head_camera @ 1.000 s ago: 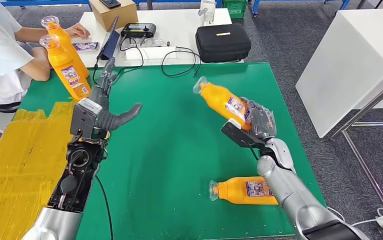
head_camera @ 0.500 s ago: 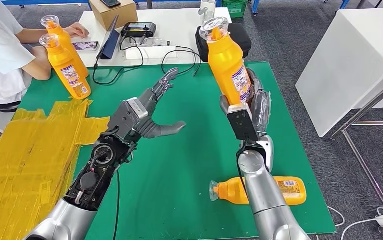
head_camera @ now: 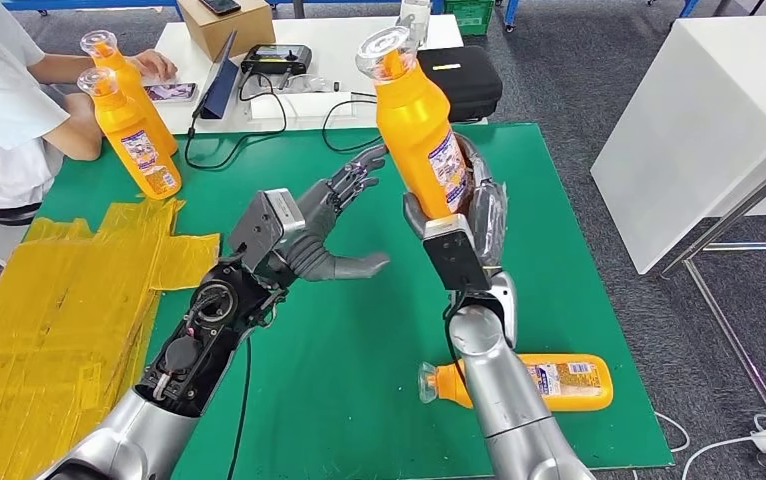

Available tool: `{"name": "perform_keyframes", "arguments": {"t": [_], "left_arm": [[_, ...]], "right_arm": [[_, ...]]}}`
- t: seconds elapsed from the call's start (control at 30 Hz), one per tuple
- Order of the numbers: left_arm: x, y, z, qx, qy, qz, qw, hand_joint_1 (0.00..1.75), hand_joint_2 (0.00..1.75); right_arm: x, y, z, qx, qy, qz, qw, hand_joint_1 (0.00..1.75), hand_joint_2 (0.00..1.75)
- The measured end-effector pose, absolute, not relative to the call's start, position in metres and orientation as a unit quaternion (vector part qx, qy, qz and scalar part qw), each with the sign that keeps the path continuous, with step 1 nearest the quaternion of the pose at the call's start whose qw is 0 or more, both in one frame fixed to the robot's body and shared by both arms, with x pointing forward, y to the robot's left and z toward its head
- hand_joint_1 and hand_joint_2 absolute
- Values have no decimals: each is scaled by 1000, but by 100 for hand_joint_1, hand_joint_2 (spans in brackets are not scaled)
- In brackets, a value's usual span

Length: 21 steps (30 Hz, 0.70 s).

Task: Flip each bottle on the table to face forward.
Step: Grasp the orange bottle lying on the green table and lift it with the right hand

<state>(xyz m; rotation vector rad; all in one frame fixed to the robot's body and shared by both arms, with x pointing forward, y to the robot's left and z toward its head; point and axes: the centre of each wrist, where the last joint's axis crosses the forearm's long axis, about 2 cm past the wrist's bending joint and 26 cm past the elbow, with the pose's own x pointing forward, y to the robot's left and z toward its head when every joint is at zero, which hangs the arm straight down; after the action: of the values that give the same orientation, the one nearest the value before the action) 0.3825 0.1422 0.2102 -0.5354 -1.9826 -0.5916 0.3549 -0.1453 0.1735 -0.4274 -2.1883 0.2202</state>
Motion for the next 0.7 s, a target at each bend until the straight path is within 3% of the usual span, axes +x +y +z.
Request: {"name": "perform_keyframes", "arguments": {"t": [0.4,0.7], "left_arm": [[396,157,206,-280,-786,-174,523,0,175],[398,178,186,-282,-774,-139,549,0,175]], "right_arm": [[321,-64,151,-102,-882,195,416,175,175],[308,-40,139,-68,-868,239,431,175,175]]}}
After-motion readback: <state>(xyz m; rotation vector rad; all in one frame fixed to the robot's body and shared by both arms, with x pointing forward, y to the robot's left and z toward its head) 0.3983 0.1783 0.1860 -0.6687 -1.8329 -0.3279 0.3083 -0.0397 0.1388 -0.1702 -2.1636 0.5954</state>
